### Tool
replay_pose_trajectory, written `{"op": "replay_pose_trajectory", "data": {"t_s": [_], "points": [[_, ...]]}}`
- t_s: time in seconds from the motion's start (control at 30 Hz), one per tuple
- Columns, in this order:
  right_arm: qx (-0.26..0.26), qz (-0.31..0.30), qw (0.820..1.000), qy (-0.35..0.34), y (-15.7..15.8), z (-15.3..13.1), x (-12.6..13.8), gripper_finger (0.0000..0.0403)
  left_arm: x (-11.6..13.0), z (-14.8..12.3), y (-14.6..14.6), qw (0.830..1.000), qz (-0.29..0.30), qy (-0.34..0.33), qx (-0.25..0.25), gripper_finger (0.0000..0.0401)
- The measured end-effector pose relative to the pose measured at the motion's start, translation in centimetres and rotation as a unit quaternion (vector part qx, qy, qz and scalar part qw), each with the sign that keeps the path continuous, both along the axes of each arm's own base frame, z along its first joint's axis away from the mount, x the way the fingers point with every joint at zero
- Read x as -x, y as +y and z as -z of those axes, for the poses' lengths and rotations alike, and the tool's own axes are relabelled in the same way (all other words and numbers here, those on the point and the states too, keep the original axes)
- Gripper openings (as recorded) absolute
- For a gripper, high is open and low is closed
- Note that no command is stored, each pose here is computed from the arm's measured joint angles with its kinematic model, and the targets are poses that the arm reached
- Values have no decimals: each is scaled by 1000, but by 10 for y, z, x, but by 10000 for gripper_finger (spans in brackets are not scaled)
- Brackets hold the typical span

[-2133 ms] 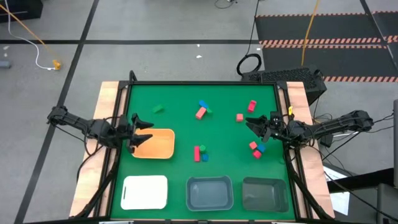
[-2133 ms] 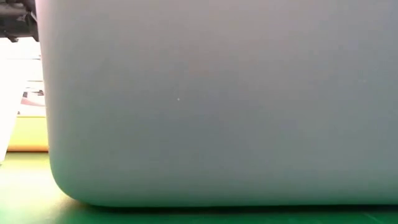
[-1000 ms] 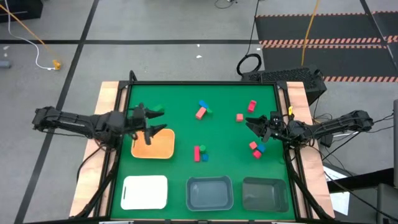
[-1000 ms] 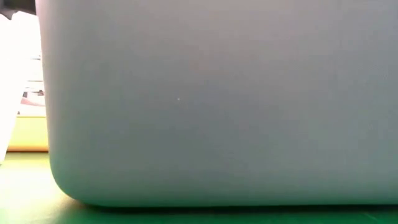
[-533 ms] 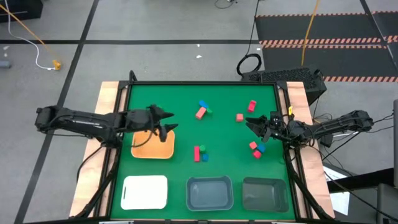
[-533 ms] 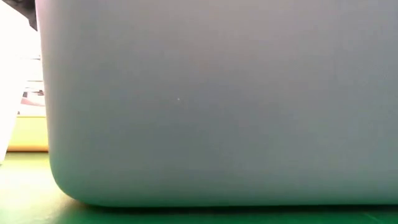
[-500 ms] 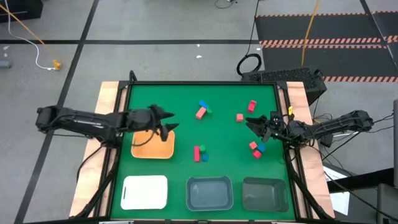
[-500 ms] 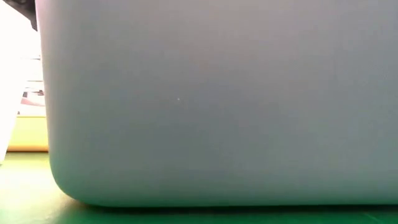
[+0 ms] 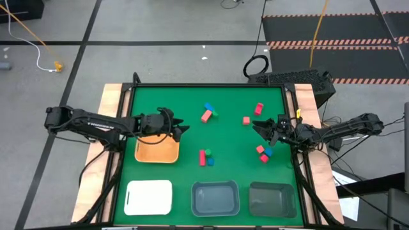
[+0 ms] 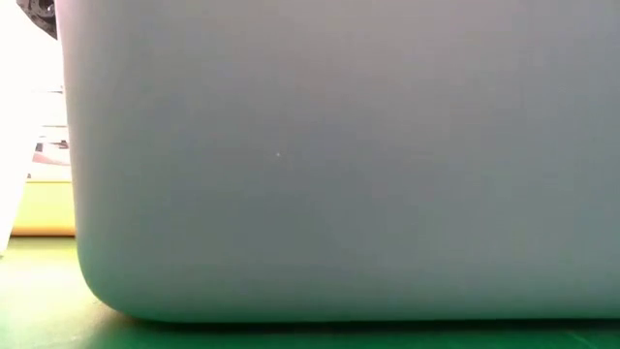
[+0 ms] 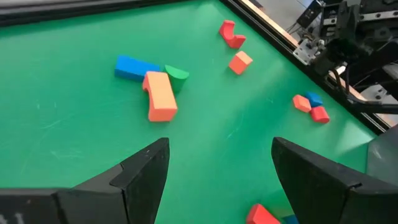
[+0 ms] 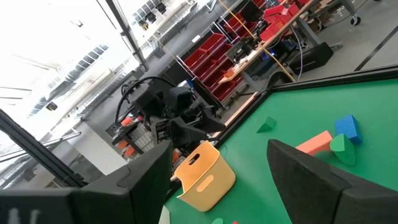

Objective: Sort & place blocks by color
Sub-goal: Put the top left orange block into the yellow bin

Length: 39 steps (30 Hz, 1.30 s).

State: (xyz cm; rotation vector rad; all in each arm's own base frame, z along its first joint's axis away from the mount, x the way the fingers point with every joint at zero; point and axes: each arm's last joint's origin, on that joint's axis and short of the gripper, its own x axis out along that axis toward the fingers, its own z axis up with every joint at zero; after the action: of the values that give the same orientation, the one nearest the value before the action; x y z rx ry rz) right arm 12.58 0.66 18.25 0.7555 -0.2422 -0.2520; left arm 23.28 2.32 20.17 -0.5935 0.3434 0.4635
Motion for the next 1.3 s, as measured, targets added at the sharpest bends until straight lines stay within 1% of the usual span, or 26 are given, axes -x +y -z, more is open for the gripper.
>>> {"op": "replay_pose_trajectory", "data": {"t_s": [0.2, 0.37, 0.4, 0.53, 0.6, 0.67, 0.77, 0.97, 1.07, 1.17, 1.3], "points": [[0, 0, 1000, 0, 0, 0, 0, 254, 0, 0, -1, 1000, 16, 7, -22, 282], [0, 0, 1000, 0, 0, 0, 0, 254, -1, -4, 4, 999, 19, -4, -47, 283], [0, 0, 1000, 0, 0, 0, 0, 254, -2, -5, 6, 999, 16, -9, -47, 283], [0, 0, 1000, 0, 0, 0, 0, 254, -4, -11, 11, 998, 31, -52, -20, 283], [-1, 0, 1000, 0, 0, 0, 0, 254, -4, -12, 13, 997, 37, -60, -23, 283], [0, 0, 1000, 0, 0, 0, 0, 254, -5, -14, 14, 997, 36, -67, -32, 283], [0, 0, 1000, 0, 0, 0, 0, 254, -4, -15, 16, 996, 7, -67, -55, 283], [0, 0, 1000, 0, 0, 0, 0, 254, -5, -17, 17, 993, 25, -59, -102, 283], [0, 0, 1000, 0, 0, 0, 0, 254, -5, -23, 21, 989, 12, -84, -124, 283], [0, 0, 1000, 0, 0, 0, 0, 254, -5, -29, 27, 986, -3, -121, -113, 283], [-1, 0, 1000, 0, 0, 0, 0, 254, -4, -28, 34, 988, -12, -118, -96, 283]]}}
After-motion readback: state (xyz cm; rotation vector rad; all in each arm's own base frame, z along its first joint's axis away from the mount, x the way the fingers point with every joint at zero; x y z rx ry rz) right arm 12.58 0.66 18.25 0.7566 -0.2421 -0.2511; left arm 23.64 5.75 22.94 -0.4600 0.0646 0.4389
